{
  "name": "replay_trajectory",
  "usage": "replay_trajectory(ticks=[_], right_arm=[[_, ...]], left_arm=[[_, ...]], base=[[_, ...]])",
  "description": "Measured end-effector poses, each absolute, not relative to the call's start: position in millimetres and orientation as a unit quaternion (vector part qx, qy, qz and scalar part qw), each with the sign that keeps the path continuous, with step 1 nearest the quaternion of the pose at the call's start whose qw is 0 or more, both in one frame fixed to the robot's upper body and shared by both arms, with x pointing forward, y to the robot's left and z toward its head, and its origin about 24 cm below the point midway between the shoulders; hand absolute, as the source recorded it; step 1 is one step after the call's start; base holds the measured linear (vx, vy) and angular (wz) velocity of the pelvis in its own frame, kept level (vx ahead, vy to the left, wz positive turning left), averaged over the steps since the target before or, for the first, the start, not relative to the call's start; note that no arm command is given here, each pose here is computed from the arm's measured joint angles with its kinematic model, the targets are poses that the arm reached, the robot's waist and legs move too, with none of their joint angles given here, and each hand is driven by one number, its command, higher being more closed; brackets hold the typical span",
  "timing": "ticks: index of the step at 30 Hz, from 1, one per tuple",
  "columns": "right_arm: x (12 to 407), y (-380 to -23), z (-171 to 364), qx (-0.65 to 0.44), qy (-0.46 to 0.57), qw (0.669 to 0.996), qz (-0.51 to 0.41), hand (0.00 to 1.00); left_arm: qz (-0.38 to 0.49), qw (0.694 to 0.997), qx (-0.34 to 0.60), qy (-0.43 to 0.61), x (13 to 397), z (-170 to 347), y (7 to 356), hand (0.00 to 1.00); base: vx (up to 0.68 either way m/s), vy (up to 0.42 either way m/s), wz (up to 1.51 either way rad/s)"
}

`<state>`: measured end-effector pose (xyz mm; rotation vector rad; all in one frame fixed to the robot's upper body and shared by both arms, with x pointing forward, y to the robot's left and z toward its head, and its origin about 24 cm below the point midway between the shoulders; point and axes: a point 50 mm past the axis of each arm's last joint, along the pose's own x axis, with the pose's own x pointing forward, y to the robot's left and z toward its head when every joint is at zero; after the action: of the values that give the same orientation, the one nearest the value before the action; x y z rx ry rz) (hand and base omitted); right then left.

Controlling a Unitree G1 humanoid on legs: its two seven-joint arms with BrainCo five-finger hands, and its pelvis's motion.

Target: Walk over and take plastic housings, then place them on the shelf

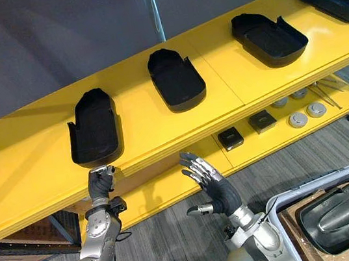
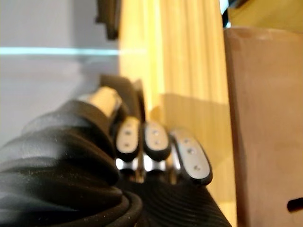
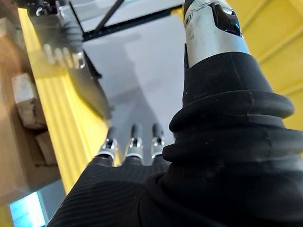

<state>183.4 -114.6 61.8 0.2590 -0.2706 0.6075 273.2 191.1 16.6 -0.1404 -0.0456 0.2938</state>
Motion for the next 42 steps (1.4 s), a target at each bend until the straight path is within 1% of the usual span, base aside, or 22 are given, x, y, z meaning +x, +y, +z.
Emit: replay_trajectory(ticks=[3, 5, 7, 10, 11, 13, 14, 17, 23, 29, 33, 42], right_arm=[[183.6, -113.3, 61.0, 0.13, -0.128, 0.937, 0.297, 0.0], [183.3, -112.4, 60.8, 0.133, -0.128, 0.938, 0.295, 0.0], [182.5, -111.1, 61.6, 0.14, -0.13, 0.938, 0.288, 0.0], [178.7, -109.6, 66.8, 0.15, -0.138, 0.938, 0.281, 0.0], [175.2, -107.4, 68.3, 0.157, -0.137, 0.939, 0.275, 0.0], [173.7, -106.9, 68.7, 0.161, -0.137, 0.94, 0.267, 0.0], [171.7, -106.2, 66.7, 0.163, -0.13, 0.943, 0.258, 0.0], [165.2, -104.6, 61.2, 0.165, -0.114, 0.949, 0.244, 0.0], [159.7, -107.4, 57.7, 0.173, -0.109, 0.956, 0.212, 0.0], [159.2, -106.0, 56.1, 0.177, -0.105, 0.957, 0.203, 0.0], [159.3, -104.8, 53.2, 0.176, -0.099, 0.958, 0.205, 0.0], [163.6, -102.2, 48.1, 0.167, -0.089, 0.954, 0.231, 0.0]], left_arm=[[0.163, 0.983, -0.078, -0.029, 270.8, 19.3, 194.7, 1.0], [0.174, 0.979, -0.09, -0.054, 266.0, 30.0, 196.8, 1.0], [0.183, 0.967, -0.117, -0.135, 262.2, 66.8, 200.9, 1.0], [0.168, 0.957, -0.142, -0.19, 247.9, 92.3, 194.6, 1.0], [0.161, 0.951, -0.167, -0.206, 231.9, 98.9, 186.7, 1.0], [0.158, 0.952, -0.177, -0.195, 222.3, 94.7, 181.3, 1.0], [0.15, 0.955, -0.183, -0.178, 211.7, 88.9, 176.0, 1.0], [0.145, 0.961, -0.181, -0.15, 191.5, 80.1, 174.6, 1.0], [0.142, 0.966, -0.179, -0.117, 180.7, 68.9, 175.4, 1.0], [0.138, 0.964, -0.185, -0.131, 187.5, 74.4, 174.6, 1.0], [0.126, 0.965, -0.18, -0.142, 203.0, 77.1, 173.0, 1.0], [0.111, 0.977, -0.15, -0.104, 229.7, 56.5, 175.8, 1.0]], base=[[0.0, 0.0, 0.0], [0.01, -0.001, 0.02], [0.03, -0.001, 0.08], [0.04, 0.007, 0.22], [0.05, 0.006, 0.23], [0.04, -0.004, 0.3], [0.03, -0.013, 0.33], [0.01, -0.01, 0.25], [-0.01, 0.008, 0.11], [0.0, 0.002, 0.01], [0.0, 0.0, -0.01], [-0.01, 0.008, -0.14]])
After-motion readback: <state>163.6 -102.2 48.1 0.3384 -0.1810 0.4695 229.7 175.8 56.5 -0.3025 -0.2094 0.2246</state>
